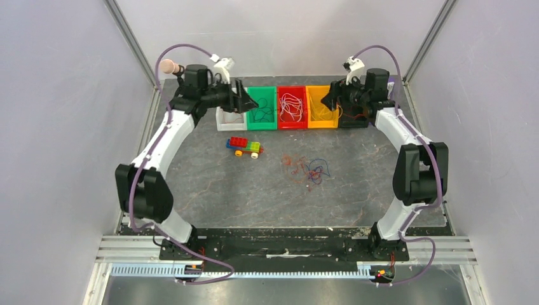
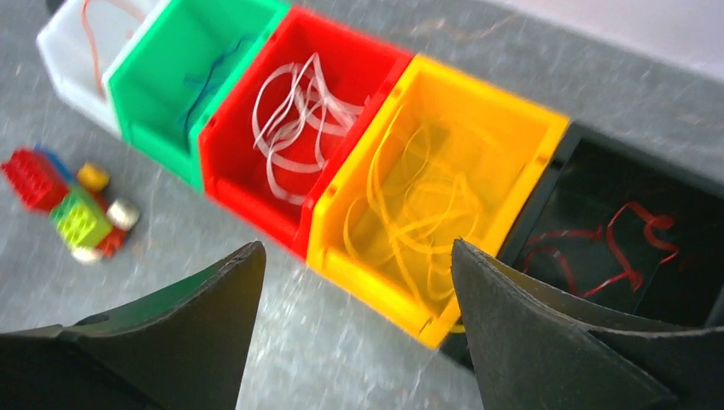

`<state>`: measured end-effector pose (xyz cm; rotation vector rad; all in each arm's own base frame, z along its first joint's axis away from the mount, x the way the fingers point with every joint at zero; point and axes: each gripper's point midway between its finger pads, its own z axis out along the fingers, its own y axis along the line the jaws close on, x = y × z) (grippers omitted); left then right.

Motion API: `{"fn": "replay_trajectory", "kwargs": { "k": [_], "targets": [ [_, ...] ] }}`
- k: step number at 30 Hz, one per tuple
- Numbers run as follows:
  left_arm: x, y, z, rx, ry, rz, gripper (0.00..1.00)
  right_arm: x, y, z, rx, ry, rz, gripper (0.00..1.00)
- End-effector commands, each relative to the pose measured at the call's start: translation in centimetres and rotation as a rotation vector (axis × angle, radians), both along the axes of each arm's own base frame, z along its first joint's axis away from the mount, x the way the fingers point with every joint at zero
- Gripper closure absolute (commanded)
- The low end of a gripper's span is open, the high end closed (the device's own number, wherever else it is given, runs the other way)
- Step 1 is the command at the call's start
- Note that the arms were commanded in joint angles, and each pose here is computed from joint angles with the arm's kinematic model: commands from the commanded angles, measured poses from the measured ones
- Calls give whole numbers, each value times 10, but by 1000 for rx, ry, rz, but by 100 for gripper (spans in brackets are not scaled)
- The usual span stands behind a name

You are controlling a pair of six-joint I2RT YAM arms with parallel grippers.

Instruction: Untangle the cables

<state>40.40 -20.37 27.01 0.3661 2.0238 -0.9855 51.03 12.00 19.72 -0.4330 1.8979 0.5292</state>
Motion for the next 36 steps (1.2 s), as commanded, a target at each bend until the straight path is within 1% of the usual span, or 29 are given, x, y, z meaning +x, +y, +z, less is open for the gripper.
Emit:
{"fn": "replay_trajectory", "kwargs": {
  "k": [1,2,4,5,7,8,10,12,15,20,22,25,27,29,31,32,34,36],
  "targets": [
    [-21,-38,-41,314,-128,-342,28,-74,13,-28,-27,218,208,18],
    [-27,-49,-55,379,-137,-421,28,-92,15,-36,-15,268,236,20],
    [-33,-66,-77,473,-157,-530,28,-123,19,-54,3,352,271,22],
    [-32,-74,-84,510,-170,-558,29,-136,19,-64,4,387,277,23],
    [-31,-90,-105,554,-131,-583,30,-154,19,-76,-5,418,268,24],
    [-30,-98,-113,541,-78,-572,32,-159,18,-81,-16,421,255,25],
    [-37,-113,-128,471,57,-540,36,-170,20,-90,-36,422,240,24],
    [-43,-122,-142,407,157,-489,38,-173,24,-94,-69,395,233,24],
    [-47,-125,-162,360,247,-391,40,-172,33,-99,-91,373,214,25],
    [-52,-118,-189,361,348,-280,44,-169,52,-116,-122,388,206,30],
    [-53,-117,-196,357,361,-260,44,-166,56,-123,-139,383,198,33],
    [-53,-123,-201,317,384,-249,44,-165,64,-135,-168,381,199,33],
    [-53,-128,-205,295,409,-245,46,-165,68,-143,-178,381,194,34],
    [-53,-132,-208,278,421,-247,51,-168,73,-151,-198,383,200,35],
    [-55,-133,-208,264,430,-247,60,-171,73,-161,-225,384,198,38],
    [-56,-133,-207,257,428,-251,68,-171,73,-165,-237,378,193,39],
    [-59,-134,-197,237,409,-257,81,-172,70,-173,-257,374,175,42],
    [-62,-134,-184,215,386,-267,92,-171,69,-180,-264,364,165,45]
  ]
}}
